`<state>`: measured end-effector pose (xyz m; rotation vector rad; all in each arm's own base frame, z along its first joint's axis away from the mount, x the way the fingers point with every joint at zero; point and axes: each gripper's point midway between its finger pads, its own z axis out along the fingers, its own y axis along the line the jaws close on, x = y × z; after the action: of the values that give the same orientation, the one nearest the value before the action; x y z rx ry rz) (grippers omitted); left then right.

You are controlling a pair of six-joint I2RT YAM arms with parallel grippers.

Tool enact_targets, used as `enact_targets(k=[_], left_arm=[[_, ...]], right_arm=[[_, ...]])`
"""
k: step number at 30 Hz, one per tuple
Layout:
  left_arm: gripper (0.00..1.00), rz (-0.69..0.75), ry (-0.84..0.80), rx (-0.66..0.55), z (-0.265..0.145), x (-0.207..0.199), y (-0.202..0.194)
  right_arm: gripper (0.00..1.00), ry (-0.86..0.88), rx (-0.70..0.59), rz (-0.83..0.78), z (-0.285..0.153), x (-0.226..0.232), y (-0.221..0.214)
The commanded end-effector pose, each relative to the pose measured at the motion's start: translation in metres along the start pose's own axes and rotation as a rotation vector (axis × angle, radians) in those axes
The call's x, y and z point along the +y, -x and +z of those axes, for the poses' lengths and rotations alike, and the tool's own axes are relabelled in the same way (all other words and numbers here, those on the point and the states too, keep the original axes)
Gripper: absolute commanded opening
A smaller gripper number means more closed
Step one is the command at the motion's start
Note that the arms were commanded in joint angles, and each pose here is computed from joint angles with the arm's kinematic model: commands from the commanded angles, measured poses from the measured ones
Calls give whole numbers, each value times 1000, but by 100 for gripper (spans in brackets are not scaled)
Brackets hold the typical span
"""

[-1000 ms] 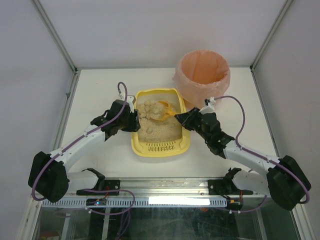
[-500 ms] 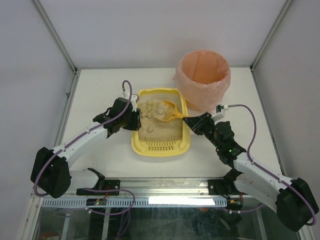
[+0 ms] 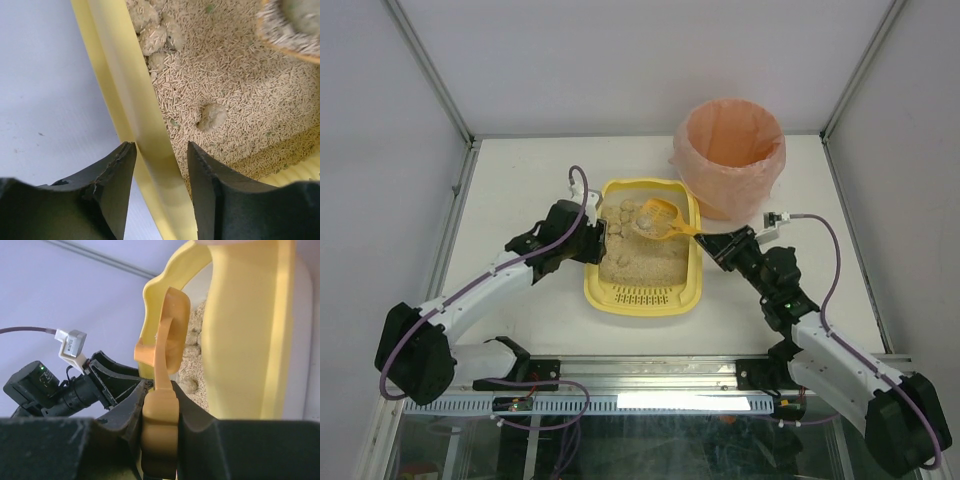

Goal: Clean the litter box

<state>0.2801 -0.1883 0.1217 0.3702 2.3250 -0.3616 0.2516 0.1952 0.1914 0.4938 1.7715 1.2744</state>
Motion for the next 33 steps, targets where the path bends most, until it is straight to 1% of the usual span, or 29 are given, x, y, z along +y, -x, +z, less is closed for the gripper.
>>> enact_targets(k=[1, 3, 4, 6, 7, 8, 10, 11, 14, 15, 17, 18, 19, 21, 22, 24, 25, 26, 28, 29, 31, 32, 33], left_arm=[[51, 1, -36, -196, -27, -11, 44], [60, -2, -26, -212, -31, -9, 48], [62, -4, -22, -219, -32, -7, 49], [69, -13, -10, -241, -37, -5, 52], [72, -20, -2, -250, -38, -3, 53], [73, -23, 3, -257, -40, -2, 54], [73, -30, 7, -274, -44, -1, 58], [73, -33, 5, -281, -46, -1, 58], [73, -44, 10, -315, -53, 1, 61], [73, -47, 18, -326, -55, 3, 63], [73, -55, 44, -341, -58, 7, 66], [73, -60, 53, -342, -58, 9, 66], [72, -65, 57, -343, -59, 10, 66], [72, -68, 59, -341, -59, 10, 66], [71, -65, 59, -341, -60, 10, 67], [71, -59, 66, -340, -60, 11, 70], [71, -57, 72, -337, -60, 11, 70], [71, -55, 77, -333, -59, 12, 69], [70, -56, 82, -325, -58, 14, 66], [70, -54, 82, -322, -57, 13, 66], [70, -52, 82, -318, -56, 13, 66], [70, -51, 82, -315, -56, 13, 66], [70, -50, 82, -310, -55, 13, 64]], right_arm=[[0, 170, 51, 38, 1, 34, -3], [0, 118, -18, 107, -1, 17, 8], [0, 126, -14, 109, -1, 18, 7], [0, 194, 69, 84, 1, 34, -5], [0, 223, 80, 84, 1, 38, -5], [0, 212, 64, 102, 0, 32, -2], [0, 136, -9, 150, -3, 12, 9], [0, 130, -23, 153, -4, 11, 12], [0, 256, 76, 100, -5, 41, 0], [0, 250, 67, 109, -5, 38, 3], [0, 153, -21, 162, -8, 13, 18], [0, 136, -37, 173, -8, 9, 21], [0, 163, -10, 163, -7, 17, 17], [0, 265, 91, 122, -6, 41, 3], [0, 282, 97, 140, -7, 42, 2], [0, 203, 22, 228, -7, 16, 14], [0, 162, 5, 250, -6, 6, 16], [0, 173, 31, 235, -4, 12, 12], [0, 260, 120, 195, -2, 37, 0], [0, 274, 123, 210, -2, 39, 2], [0, 197, 55, 294, -3, 16, 15], [0, 159, 37, 310, -3, 8, 17], [0, 165, 61, 283, -1, 14, 12]])
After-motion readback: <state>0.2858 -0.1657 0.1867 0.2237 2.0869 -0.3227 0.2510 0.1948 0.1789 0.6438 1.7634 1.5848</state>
